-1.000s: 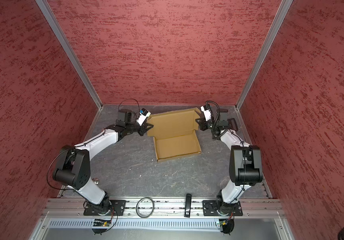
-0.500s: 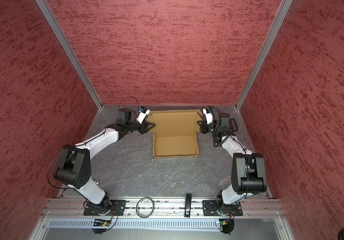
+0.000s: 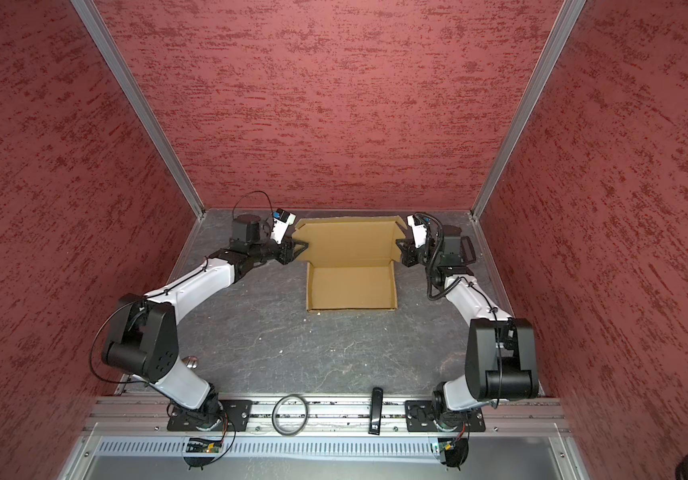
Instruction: Fold the paper box
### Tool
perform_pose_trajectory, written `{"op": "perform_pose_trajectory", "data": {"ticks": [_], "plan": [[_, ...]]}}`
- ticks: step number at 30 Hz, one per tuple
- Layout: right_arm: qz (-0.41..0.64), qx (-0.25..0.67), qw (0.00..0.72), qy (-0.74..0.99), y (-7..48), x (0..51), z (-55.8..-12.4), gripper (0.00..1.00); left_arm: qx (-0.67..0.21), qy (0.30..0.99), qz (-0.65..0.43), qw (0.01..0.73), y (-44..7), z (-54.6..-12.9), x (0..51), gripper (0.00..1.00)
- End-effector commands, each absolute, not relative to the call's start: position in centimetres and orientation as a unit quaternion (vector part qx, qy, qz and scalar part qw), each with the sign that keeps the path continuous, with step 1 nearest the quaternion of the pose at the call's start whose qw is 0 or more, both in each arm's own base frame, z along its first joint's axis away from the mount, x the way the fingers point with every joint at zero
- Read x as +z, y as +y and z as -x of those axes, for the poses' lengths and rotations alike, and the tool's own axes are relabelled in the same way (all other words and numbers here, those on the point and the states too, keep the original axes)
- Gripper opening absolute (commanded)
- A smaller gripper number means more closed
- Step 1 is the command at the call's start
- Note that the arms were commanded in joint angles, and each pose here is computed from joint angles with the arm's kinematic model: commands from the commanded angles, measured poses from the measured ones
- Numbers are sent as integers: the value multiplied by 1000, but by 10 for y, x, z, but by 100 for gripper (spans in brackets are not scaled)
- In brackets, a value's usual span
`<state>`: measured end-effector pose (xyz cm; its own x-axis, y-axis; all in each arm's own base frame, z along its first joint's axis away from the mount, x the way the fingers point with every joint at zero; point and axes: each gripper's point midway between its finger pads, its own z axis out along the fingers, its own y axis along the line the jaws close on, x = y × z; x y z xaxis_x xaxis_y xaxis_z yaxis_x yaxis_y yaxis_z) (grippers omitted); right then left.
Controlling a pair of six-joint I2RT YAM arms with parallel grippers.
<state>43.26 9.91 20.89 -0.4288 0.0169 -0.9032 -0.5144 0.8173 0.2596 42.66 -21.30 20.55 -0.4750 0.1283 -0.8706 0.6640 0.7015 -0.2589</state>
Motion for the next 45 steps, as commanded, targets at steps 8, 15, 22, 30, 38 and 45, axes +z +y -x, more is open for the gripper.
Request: {"op": "perform_pose_trajectory", "data": {"ticks": [8,15,22,30,38,45], "plan": [[146,260,511,806,102,208,-437,5,-295,775,-233,508,-210,-429,230,39],[141,262,506,809,102,202,-440,4,-300,773,-226,511,-212,-433,229,27],[141,261,503,812,102,199,-441,4,-296,771,-226,517,-213,-432,235,29],[141,261,506,810,103,203,-440,7,-290,770,-222,523,-214,-434,237,10],[140,251,519,805,100,216,-436,22,-286,769,-233,522,-217,-435,236,0],[140,250,523,803,100,222,-442,22,-287,771,-235,518,-217,-435,233,0]]}}
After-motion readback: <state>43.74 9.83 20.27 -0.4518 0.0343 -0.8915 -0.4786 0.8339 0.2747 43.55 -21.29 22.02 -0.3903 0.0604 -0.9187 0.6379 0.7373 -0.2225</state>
